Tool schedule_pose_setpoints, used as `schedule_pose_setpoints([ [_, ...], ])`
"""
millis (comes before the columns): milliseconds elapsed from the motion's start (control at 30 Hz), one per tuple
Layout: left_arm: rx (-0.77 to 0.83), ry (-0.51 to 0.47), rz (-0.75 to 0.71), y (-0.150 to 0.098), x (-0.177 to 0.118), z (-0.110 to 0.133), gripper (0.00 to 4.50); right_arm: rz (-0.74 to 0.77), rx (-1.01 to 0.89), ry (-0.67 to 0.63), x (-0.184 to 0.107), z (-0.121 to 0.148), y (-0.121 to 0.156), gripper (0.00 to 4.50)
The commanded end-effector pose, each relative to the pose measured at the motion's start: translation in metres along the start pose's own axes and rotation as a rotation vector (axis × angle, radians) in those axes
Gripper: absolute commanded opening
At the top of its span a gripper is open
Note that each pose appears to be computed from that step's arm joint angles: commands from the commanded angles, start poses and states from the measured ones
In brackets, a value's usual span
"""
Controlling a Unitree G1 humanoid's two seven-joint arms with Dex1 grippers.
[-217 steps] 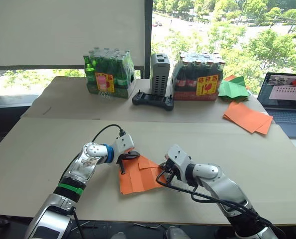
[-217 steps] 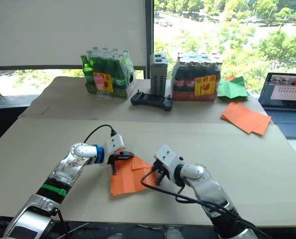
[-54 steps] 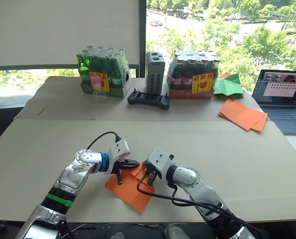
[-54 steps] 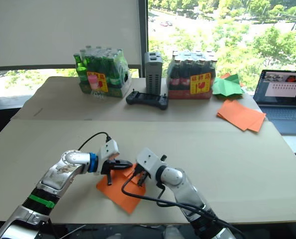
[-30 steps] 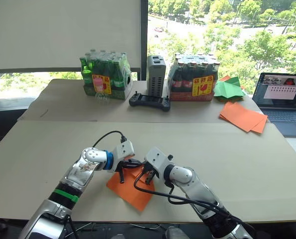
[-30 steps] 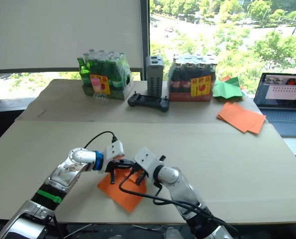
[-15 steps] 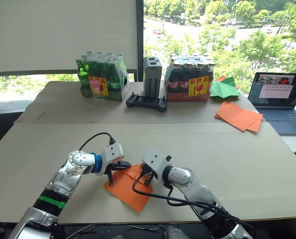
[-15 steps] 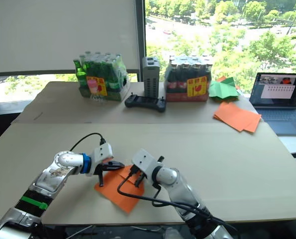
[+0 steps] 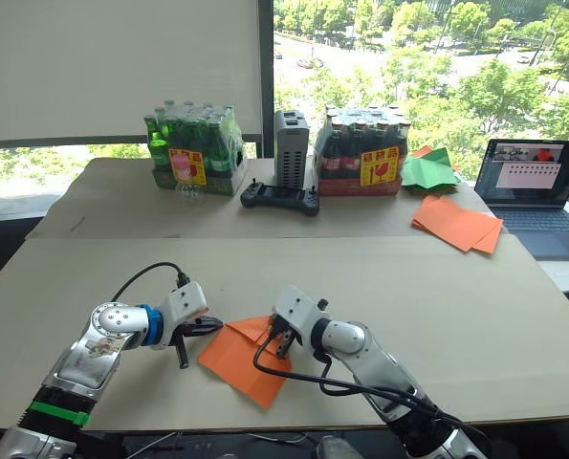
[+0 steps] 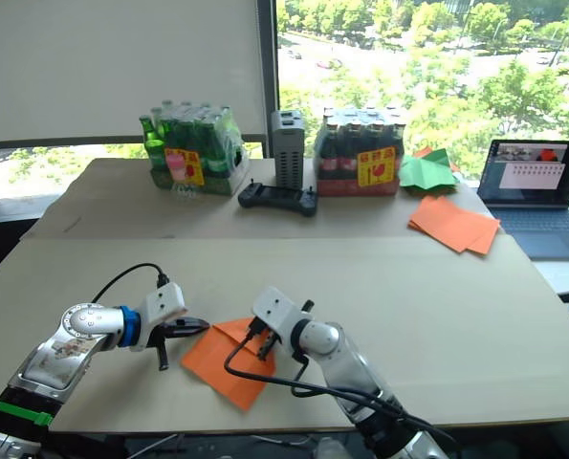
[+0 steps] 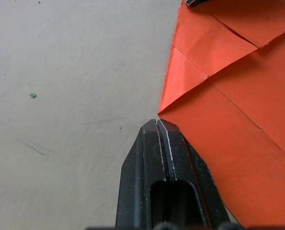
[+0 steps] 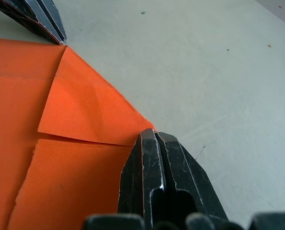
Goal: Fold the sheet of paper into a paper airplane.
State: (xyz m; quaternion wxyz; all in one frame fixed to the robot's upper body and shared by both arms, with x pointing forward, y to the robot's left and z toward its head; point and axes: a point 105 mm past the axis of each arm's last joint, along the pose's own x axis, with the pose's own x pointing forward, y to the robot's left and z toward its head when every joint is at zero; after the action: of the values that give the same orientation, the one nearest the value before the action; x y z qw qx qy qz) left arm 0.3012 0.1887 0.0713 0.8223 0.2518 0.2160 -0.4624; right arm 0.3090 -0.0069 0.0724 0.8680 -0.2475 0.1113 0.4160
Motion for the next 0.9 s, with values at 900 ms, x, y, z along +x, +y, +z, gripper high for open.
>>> schedule_pose_setpoints([
  [900,0.09,-0.106,-0.149,-0.017,0.038,0.037,0.02,0.095,0.051,-0.038,-0.079,-0.001,-0.02,0.0],
])
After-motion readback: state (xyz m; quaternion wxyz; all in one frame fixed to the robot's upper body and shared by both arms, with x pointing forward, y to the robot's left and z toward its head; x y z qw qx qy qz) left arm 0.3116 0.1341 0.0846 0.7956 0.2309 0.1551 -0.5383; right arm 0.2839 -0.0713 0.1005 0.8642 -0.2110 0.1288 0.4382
